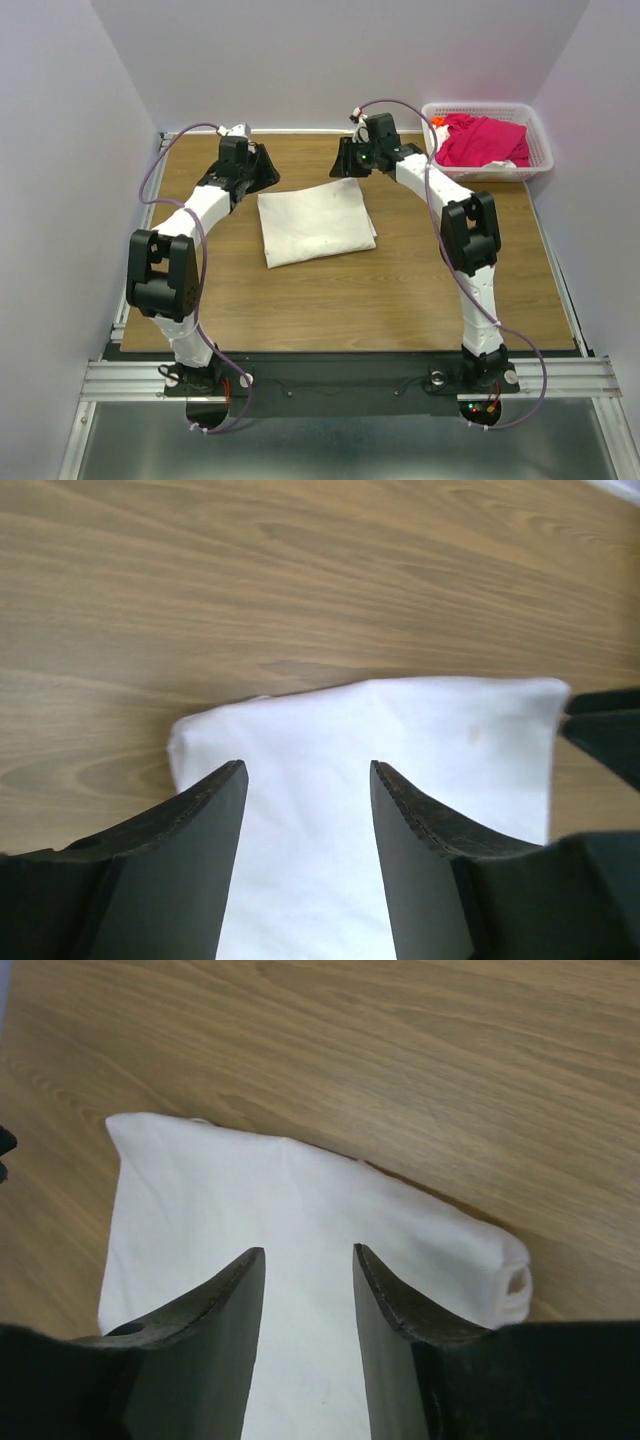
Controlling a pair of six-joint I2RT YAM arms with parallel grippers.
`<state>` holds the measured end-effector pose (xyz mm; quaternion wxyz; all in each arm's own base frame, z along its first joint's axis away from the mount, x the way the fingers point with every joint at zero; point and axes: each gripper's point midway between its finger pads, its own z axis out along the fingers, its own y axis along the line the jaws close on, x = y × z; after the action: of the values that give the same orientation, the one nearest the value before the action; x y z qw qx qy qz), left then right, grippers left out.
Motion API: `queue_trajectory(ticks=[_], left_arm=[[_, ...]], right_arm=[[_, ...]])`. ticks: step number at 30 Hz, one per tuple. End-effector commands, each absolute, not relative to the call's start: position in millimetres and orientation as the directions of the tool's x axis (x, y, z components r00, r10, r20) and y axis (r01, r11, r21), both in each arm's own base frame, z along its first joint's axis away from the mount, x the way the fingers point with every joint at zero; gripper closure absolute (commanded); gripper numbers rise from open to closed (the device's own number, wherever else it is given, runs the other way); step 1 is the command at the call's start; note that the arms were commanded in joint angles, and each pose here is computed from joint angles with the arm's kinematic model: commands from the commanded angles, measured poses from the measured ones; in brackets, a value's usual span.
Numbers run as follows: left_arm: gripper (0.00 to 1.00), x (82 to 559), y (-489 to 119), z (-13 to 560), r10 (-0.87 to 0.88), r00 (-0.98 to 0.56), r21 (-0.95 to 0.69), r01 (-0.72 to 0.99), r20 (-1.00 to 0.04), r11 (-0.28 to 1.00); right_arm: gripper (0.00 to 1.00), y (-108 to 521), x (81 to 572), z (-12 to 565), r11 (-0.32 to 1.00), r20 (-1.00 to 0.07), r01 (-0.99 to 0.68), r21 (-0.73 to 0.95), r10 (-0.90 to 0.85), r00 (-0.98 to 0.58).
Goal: Fold and stack the t-shirts
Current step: Fold the tshirt
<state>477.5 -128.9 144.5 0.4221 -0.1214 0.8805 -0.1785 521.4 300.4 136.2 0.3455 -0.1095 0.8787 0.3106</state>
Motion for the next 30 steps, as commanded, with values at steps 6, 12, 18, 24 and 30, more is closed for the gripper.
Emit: queue_trajectory(ticks=[6,12,18,24,30], left_arm=[[0.48,497.9,-148.6,89.4,-0.384,-0.639,-0.507,0.012,-0.667,0.862],[0.49,514.6,-127.3,40.5,-0.415,-0.692,-0.532,-0.053,-0.591,0.845],[0.47,514.9,-126.8,61.1,-0.419,-0.688,-0.557,-0.026,-0.593,0.830],[0.34,480.5,-133.1,116.9,-0.455,-0.654,-0.597,-0.006,-0.604,0.802],[0.37,404.8,-165.1,133.3,-0.444,-0.702,-0.637,0.018,-0.557,0.770]], right_arm=[[0.58,306.0,546.4,104.5,0.685,-0.648,-0.445,0.576,0.051,-0.760],[0.58,281.6,553.7,45.9,0.696,-0.569,-0.374,0.613,0.060,-0.820],[0.57,276.1,556.4,82.9,0.680,-0.610,-0.407,0.610,0.074,-0.789],[0.55,292.6,517.4,139.8,0.590,-0.612,-0.466,0.659,0.060,-0.789],[0.66,344.3,437.5,170.0,0.421,-0.590,-0.556,0.717,-0.059,-0.805]])
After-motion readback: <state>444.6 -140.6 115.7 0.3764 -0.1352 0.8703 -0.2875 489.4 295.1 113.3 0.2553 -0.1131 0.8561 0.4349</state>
